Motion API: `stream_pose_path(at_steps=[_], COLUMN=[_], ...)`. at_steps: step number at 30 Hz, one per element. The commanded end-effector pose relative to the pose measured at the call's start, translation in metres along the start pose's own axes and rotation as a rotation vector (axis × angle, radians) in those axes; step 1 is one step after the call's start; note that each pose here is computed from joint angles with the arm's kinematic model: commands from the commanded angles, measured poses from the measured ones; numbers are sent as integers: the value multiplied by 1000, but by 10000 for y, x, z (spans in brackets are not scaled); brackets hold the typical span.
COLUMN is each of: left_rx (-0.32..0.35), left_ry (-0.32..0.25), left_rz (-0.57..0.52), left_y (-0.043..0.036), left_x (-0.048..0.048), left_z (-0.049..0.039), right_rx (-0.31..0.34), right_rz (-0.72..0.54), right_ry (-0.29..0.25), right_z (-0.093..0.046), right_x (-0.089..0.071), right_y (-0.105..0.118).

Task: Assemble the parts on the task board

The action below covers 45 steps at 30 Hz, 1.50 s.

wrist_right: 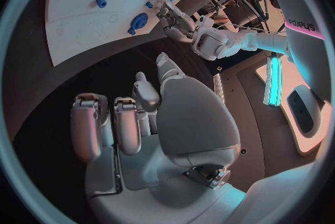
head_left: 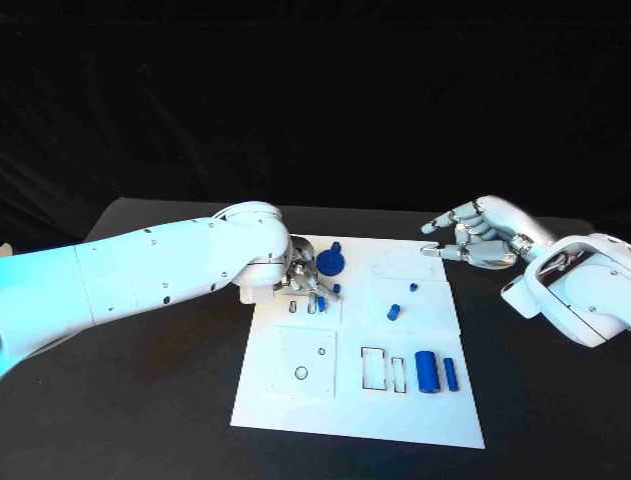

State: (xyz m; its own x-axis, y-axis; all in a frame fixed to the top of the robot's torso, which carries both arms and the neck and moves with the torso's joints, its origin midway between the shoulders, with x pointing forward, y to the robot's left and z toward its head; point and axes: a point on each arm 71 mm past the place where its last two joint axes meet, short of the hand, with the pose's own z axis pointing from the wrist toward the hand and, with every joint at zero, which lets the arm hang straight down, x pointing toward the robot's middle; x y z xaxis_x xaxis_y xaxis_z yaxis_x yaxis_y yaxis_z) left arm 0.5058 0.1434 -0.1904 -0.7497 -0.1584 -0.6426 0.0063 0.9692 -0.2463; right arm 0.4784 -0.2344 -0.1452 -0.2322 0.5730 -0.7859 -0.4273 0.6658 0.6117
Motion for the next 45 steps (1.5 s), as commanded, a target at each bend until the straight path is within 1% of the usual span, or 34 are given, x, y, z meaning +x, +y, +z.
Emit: stream_pose_path(at_steps=[1, 16, 30, 36, 41, 45], left_rx=[-40, -39, -24, -17, -10, -3], left_ry=[15, 23, 21, 16, 1, -24], left_rz=[20, 27, -17, -43, -70, -95], left_y=[10, 5, -7, 25, 66, 107], left_x=[13, 21, 24, 22, 11, 4], left_z=[-3, -2, -7, -29, -73, -124], right_rx=[-4, 0, 1, 2, 4, 6], right_rz=[-8, -9, -8, -6, -6, -8], right_ry=[7, 9, 14, 21, 21, 21], right_z=[4, 11, 17, 24, 26, 27], right_x=[13, 20, 26, 41, 45, 45], right_y=[3, 2, -2, -4, -9, -14])
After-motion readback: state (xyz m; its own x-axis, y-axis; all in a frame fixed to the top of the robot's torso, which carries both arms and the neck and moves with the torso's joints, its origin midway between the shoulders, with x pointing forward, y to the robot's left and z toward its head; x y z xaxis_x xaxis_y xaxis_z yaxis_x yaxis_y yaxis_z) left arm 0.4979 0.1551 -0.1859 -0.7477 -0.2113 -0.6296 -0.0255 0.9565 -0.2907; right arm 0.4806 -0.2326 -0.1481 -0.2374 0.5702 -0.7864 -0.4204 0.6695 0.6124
